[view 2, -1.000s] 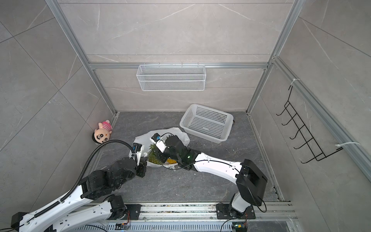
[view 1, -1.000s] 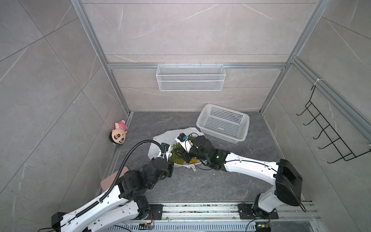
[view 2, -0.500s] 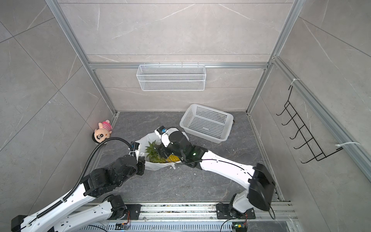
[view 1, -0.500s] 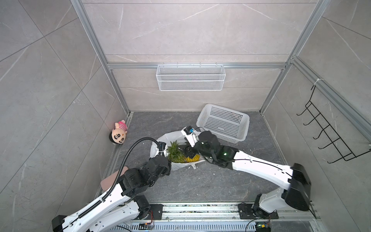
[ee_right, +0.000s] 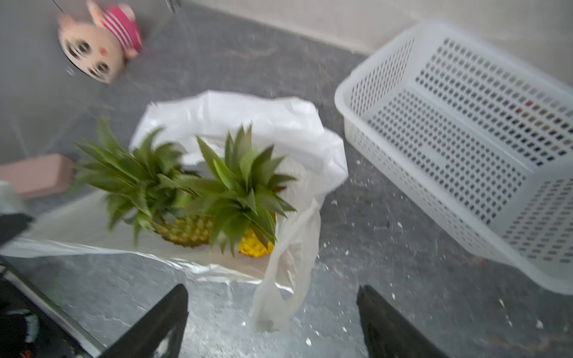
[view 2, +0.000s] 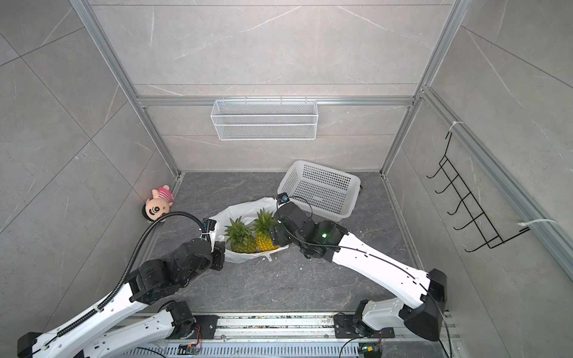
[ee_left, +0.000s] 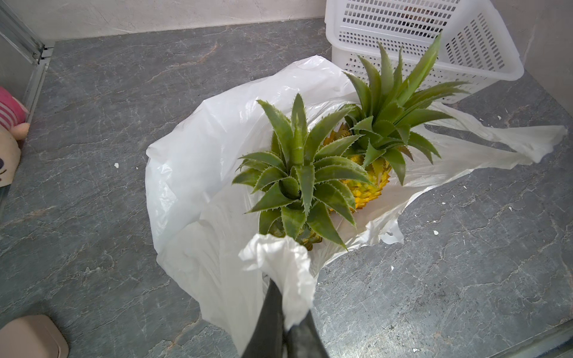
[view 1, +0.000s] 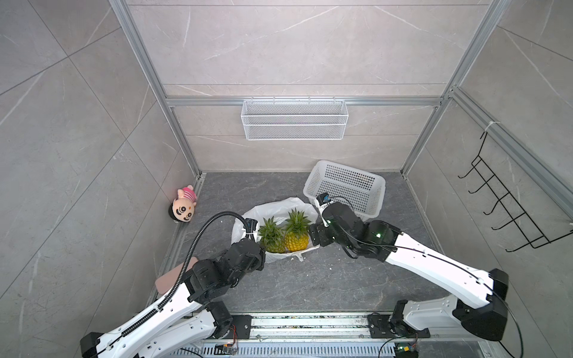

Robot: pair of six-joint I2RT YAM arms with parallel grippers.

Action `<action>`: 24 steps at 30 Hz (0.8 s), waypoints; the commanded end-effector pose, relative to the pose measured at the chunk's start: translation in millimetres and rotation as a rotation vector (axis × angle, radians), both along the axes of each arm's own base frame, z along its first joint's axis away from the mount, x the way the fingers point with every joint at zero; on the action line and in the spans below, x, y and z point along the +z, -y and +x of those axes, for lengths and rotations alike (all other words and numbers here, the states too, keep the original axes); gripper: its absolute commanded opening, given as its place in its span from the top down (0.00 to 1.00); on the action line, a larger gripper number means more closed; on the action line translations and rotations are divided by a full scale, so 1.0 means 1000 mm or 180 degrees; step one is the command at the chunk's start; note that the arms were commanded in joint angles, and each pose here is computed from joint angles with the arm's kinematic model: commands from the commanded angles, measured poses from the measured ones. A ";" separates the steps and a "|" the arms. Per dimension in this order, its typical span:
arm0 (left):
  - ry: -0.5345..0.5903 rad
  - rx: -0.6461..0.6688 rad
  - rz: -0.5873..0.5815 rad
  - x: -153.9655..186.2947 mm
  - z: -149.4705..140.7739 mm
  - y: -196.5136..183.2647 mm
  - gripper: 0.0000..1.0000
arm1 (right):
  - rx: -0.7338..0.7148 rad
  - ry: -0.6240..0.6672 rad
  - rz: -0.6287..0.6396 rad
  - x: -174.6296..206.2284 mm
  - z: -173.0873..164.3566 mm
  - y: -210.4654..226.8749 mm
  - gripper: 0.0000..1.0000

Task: Place the pineapple into a plastic bag & tie a knot
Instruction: Adjust the plastic bag at the center of the board.

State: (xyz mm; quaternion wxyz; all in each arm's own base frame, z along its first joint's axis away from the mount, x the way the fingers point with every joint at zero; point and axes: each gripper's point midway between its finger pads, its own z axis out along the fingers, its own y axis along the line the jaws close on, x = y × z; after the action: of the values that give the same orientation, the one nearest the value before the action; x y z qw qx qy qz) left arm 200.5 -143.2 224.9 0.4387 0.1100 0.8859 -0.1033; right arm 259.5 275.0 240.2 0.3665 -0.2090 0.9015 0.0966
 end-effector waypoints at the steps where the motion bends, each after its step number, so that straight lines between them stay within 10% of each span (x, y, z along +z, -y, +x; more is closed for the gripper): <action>1: 0.0102 -0.0025 -0.0130 0.015 0.003 0.005 1.00 | -0.0157 -0.0184 -0.0226 -0.016 -0.003 0.011 0.21; 6: 0.0104 -0.0019 -0.0135 0.016 0.002 0.003 1.00 | -0.0276 -0.0212 -0.0356 -0.032 0.015 0.009 0.44; 12: 0.0161 -0.0022 -0.0148 0.024 0.001 0.000 1.00 | -0.0339 -0.0019 -0.0235 -0.016 0.025 0.011 1.00; 24: 0.1376 -0.0017 0.0019 0.189 0.030 -0.002 1.00 | -0.0595 0.0950 0.0304 0.147 0.062 0.063 1.00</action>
State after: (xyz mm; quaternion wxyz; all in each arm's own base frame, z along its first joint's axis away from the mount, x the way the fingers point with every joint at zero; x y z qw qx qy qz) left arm 219.5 -150.7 347.1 0.5384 0.1433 0.8245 -0.0987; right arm 318.2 236.5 326.1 0.4509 -0.1386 0.8788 0.0723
